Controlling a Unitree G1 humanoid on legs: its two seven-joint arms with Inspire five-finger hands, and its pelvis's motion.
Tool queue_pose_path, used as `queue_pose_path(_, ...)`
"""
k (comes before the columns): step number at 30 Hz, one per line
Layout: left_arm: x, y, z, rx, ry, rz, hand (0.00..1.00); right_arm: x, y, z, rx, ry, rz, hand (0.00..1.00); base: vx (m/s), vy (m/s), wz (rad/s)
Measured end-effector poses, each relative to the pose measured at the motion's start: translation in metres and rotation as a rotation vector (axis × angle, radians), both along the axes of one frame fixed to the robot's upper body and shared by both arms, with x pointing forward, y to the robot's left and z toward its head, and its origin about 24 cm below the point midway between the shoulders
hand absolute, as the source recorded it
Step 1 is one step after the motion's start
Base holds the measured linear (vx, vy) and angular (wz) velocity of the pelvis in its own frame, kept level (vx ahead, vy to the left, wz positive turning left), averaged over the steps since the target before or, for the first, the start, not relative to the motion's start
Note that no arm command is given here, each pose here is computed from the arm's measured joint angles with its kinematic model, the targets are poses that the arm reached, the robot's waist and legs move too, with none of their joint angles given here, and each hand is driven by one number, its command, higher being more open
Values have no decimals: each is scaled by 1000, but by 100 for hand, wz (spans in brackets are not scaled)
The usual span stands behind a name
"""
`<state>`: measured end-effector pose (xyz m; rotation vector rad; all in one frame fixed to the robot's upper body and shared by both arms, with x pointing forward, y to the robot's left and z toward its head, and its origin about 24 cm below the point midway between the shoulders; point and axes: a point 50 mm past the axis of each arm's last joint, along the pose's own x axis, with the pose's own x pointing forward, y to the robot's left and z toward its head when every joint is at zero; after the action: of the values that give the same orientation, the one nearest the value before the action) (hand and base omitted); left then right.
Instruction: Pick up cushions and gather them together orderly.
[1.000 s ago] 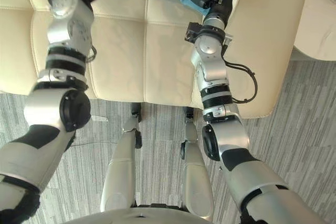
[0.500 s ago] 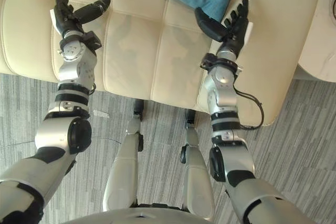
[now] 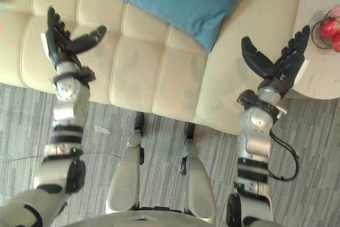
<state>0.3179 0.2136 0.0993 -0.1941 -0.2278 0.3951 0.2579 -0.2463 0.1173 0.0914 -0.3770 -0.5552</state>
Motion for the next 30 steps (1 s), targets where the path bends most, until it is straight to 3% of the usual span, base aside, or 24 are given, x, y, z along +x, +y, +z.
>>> queue_pose_path(3, -43, -17, -74, -103, 221, -39, 100, -20, 11, -38, -32, 157, 55, 100, 200, 13, 5)
queue_pose_path(6, -89, -28, -123, -162, 402, -63, 100, -44, 24, -73, -94, 331, 121, 100, 121, 10, 2)
queue_pose_path(10, -123, -32, -158, -127, 574, -92, 100, -69, 39, -115, -111, 536, 197, 100, 50, 21, -5)
queue_pose_path(20, -191, -43, -233, -69, 1032, -188, 100, -124, 54, -211, 17, 999, 281, 100, 43, 4, -2)
queue_pose_path(23, -197, -40, -240, -50, 1098, -197, 100, -143, 59, -237, 68, 1144, 297, 100, 14, 6, 1)
queue_pose_path(30, -209, -28, -250, 14, 1198, -201, 100, -142, 60, -247, 83, 1187, 294, 100, 1, 21, -12)
